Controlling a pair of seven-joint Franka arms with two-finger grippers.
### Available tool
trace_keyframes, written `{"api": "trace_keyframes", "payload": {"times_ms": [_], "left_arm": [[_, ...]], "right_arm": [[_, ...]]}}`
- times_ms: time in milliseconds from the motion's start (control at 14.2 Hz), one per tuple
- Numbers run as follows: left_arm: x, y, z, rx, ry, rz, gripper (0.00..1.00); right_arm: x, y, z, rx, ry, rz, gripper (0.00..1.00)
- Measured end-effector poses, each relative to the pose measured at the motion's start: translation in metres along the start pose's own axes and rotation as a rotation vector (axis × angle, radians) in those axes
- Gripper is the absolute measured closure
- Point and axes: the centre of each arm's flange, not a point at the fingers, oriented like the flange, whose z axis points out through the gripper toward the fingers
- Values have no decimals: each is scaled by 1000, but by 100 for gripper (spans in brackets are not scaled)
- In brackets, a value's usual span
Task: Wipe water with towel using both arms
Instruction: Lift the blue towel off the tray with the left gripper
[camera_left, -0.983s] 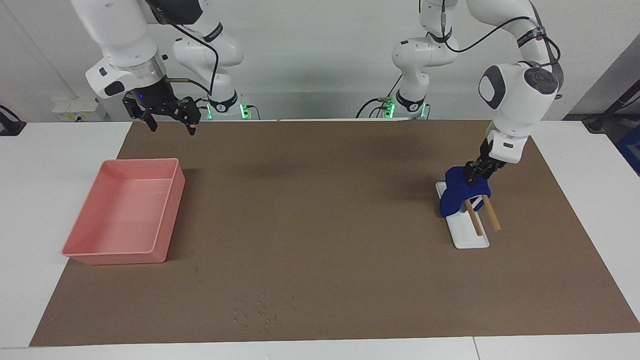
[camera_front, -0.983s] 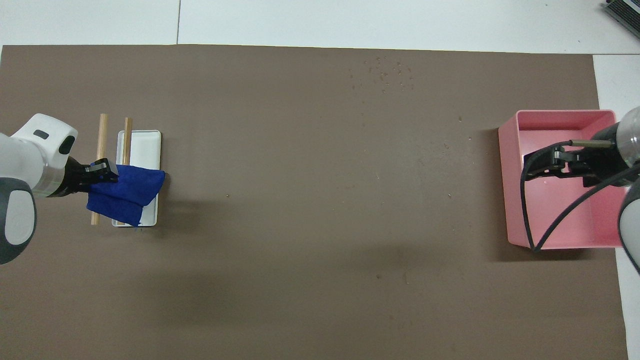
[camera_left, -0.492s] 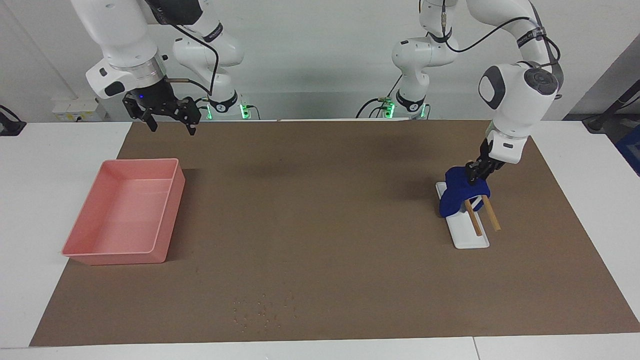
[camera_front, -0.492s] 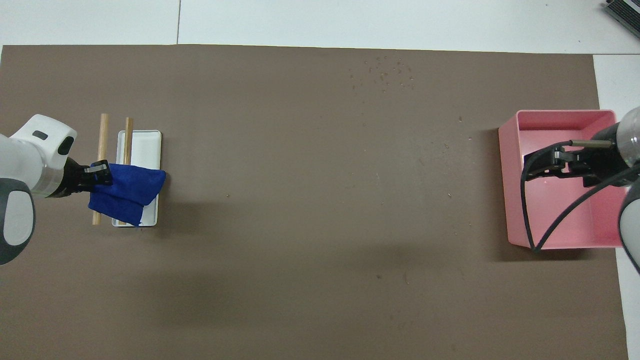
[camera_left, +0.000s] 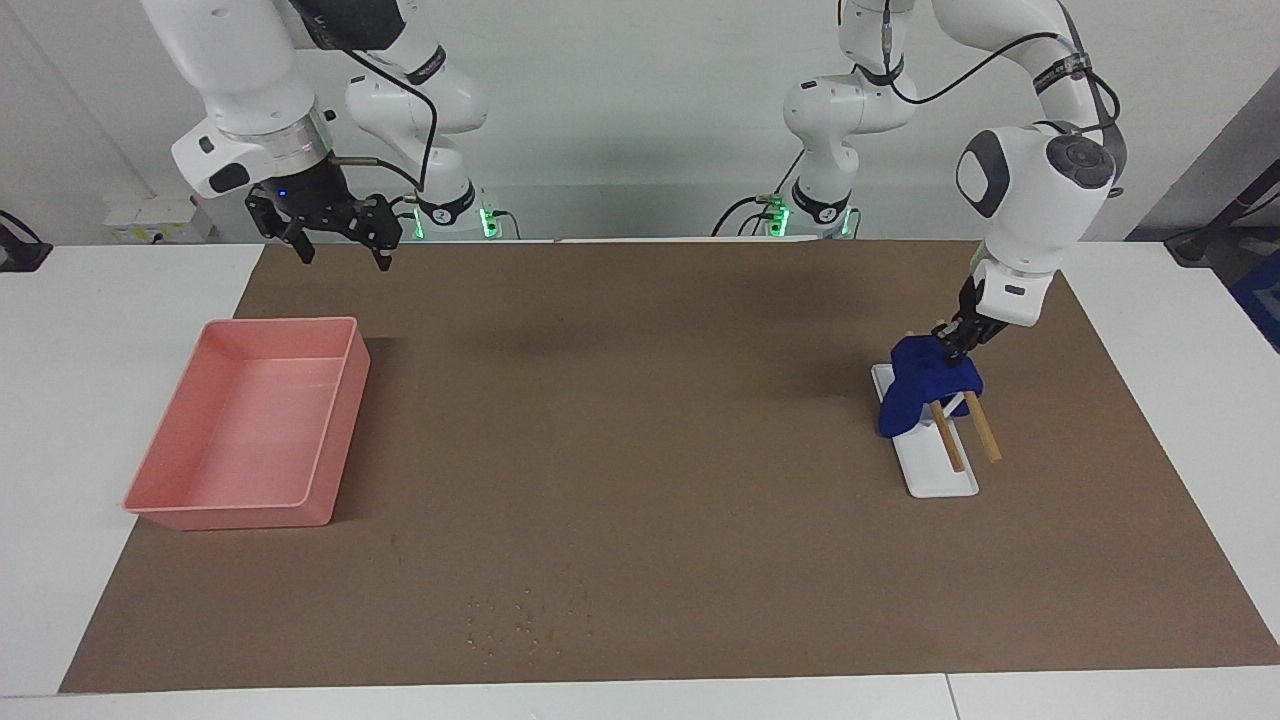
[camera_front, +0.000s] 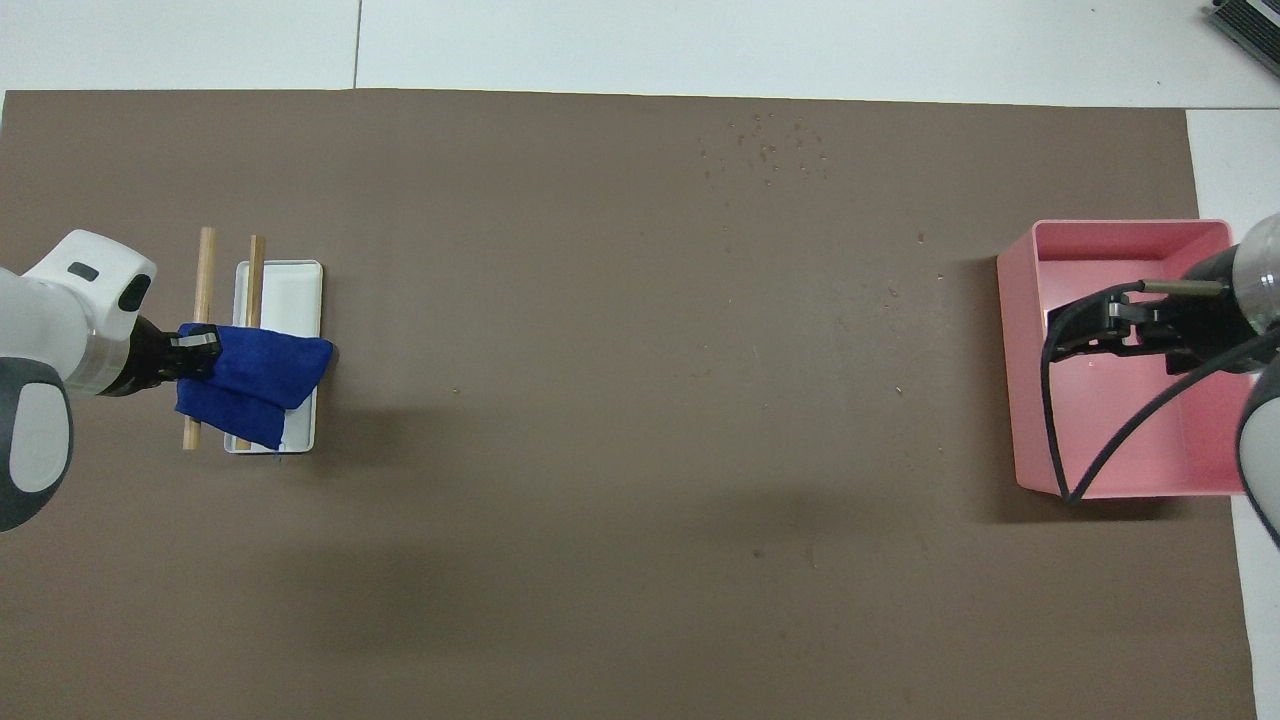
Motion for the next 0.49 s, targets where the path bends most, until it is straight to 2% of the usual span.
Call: {"api": "trace_keyframes", "payload": {"times_ms": [492], "left_arm": [[15, 14, -58, 16, -57, 9, 98]], "right_arm": [[0, 0, 0, 0, 0, 0, 0]]}}
